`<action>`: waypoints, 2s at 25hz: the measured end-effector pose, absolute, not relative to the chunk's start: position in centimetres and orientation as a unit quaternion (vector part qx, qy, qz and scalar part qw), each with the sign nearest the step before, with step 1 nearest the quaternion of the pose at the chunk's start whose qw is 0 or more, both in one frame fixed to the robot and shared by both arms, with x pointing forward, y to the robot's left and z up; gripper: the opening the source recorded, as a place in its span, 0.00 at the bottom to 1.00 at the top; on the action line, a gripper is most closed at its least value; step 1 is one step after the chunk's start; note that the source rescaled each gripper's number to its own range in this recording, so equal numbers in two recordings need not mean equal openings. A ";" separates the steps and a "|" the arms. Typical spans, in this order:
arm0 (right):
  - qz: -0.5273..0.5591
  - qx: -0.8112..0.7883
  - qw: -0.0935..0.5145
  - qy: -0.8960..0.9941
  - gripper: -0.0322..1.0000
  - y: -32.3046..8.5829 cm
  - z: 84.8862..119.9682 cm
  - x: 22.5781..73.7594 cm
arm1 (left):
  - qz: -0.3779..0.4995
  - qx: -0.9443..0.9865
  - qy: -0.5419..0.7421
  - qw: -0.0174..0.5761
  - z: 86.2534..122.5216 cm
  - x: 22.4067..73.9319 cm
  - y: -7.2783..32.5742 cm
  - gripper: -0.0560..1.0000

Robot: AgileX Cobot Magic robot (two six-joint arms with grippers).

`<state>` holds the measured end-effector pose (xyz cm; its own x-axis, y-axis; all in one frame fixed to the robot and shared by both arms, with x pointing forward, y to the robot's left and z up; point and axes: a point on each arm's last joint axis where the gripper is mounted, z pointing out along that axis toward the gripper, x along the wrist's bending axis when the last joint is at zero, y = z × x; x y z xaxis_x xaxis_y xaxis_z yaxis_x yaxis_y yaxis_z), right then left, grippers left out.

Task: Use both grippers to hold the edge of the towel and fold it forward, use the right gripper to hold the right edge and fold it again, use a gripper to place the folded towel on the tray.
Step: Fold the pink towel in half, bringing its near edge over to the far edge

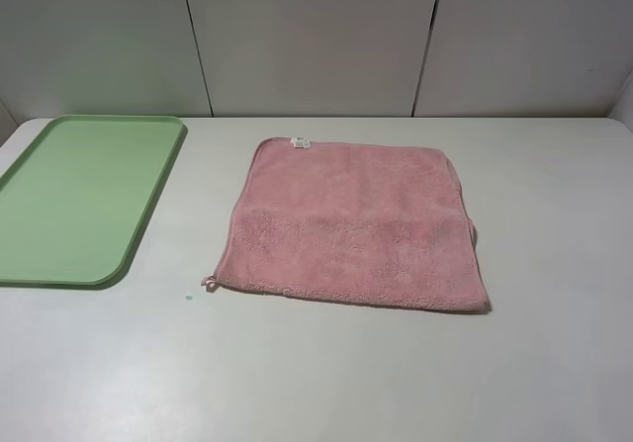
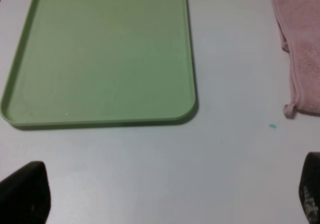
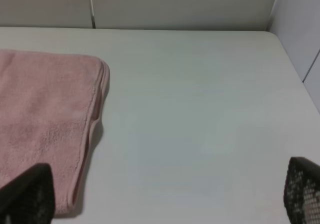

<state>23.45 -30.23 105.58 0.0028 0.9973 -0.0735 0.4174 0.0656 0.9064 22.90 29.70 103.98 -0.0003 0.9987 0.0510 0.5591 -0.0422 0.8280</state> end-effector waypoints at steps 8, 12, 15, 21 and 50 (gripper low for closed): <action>0.359 0.582 0.404 0.608 1.00 -30.2 105.6 23.5 | 0.348 0.633 0.616 0.316 104.0 22.9 29.7 1.00; 0.359 0.582 0.404 0.608 1.00 -30.2 105.6 23.5 | 0.348 0.633 0.616 0.316 104.0 22.9 29.7 1.00; 0.359 0.582 0.404 0.608 1.00 -30.2 105.6 23.5 | 0.348 0.633 0.616 0.316 104.0 22.9 29.7 1.00; 0.359 0.582 0.404 0.608 1.00 -30.2 105.6 23.5 | 0.348 0.633 0.616 0.316 104.0 22.9 29.7 1.00; 0.317 0.605 0.360 0.635 1.00 -30.2 106.8 27.0 | 0.314 0.690 0.600 0.258 108.1 26.3 30.0 1.00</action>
